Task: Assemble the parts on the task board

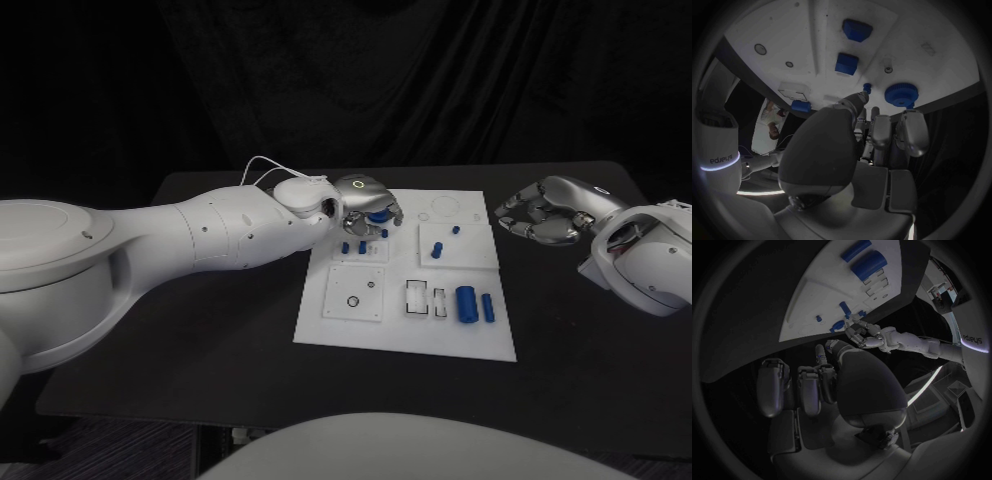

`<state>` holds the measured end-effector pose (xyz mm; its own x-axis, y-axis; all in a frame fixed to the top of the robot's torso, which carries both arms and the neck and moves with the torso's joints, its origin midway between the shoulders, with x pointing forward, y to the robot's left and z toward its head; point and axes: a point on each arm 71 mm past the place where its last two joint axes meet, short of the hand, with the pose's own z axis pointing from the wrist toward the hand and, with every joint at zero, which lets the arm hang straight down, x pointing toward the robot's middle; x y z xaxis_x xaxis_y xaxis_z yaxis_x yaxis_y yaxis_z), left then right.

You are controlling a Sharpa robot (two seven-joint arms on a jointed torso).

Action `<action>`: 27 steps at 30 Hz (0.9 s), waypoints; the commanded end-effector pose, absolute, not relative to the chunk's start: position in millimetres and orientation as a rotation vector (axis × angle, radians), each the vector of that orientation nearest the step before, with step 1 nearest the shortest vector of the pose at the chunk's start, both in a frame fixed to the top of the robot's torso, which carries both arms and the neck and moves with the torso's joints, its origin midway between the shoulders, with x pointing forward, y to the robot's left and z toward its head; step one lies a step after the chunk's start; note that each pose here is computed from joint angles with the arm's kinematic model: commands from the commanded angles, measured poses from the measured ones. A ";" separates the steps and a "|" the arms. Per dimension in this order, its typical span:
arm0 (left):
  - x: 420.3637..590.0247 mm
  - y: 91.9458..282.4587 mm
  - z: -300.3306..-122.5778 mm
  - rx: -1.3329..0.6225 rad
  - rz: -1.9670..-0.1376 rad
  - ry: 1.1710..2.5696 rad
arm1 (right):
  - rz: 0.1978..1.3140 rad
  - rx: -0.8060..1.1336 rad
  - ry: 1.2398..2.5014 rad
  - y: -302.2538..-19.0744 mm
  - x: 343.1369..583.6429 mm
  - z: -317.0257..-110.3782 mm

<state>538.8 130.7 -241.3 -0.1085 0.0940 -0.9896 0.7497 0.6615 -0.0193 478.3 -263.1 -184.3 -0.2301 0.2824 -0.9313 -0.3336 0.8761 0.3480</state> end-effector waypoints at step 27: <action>544.6 126.7 -249.7 0.726 -0.617 1.661 | 0.574 -0.040 1.702 -259.2 479.1 -184.5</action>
<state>545.6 128.1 -247.9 -0.1369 0.1276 -0.9823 0.7353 0.6776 -0.0145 479.1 -259.0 -184.5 -0.2319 0.2818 -0.9310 -0.3402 0.8732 0.3491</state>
